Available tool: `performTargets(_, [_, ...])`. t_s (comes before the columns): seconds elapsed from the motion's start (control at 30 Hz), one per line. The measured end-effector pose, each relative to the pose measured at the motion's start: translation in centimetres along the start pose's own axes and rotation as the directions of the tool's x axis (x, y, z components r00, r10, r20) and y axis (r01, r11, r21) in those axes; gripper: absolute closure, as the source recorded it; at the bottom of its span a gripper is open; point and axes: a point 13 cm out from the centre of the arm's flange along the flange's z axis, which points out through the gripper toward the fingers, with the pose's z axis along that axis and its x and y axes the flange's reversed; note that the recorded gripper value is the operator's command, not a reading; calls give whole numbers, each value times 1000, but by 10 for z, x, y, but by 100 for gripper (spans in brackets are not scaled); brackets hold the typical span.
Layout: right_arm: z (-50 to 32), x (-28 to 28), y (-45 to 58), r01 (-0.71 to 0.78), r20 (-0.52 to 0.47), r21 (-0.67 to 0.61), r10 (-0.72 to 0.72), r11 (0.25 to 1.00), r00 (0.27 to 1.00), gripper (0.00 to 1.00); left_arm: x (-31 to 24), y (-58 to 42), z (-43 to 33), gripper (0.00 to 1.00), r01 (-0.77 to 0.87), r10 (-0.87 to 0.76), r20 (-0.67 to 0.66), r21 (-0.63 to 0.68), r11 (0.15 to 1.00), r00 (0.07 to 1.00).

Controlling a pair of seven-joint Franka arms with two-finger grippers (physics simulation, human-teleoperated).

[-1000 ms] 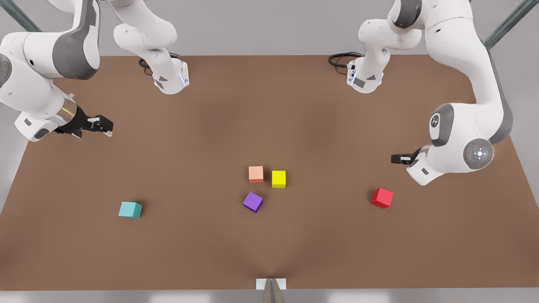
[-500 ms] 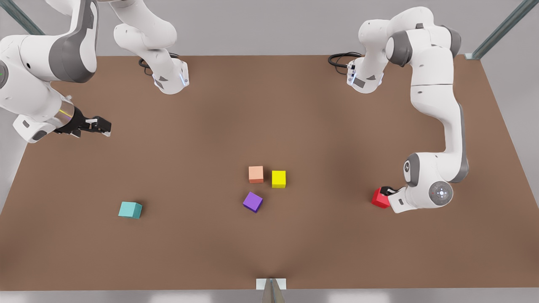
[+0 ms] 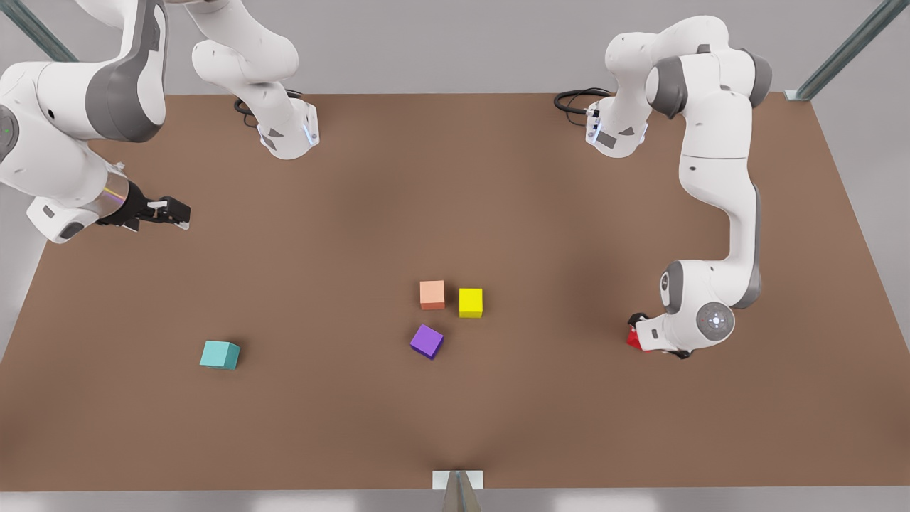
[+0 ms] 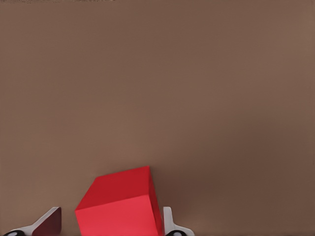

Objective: Pick up red wooden cube and pass to hand red wooden cube and place in blue wooden cube

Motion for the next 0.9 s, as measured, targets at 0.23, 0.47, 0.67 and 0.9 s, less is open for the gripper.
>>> performTargets(0.23, [3,2,1,3,-12,0,-3,1000,1000,0,8,-4,29,0,24,-24,-32,19,1000,999])
performTargets(0.47, [5,4,1,4,-28,0,-4,1000,1000,0,15,-3,43,37,72,-70,-54,22,997,996])
performTargets(0.67, [8,4,1,8,-37,0,-8,1000,999,0,-4,-24,0,44,88,-87,-27,17,996,996])
performTargets(0.9, [57,-29,29,39,-116,-79,-48,996,992,0,-138,-197,-150,44,110,-169,137,362,926,976])
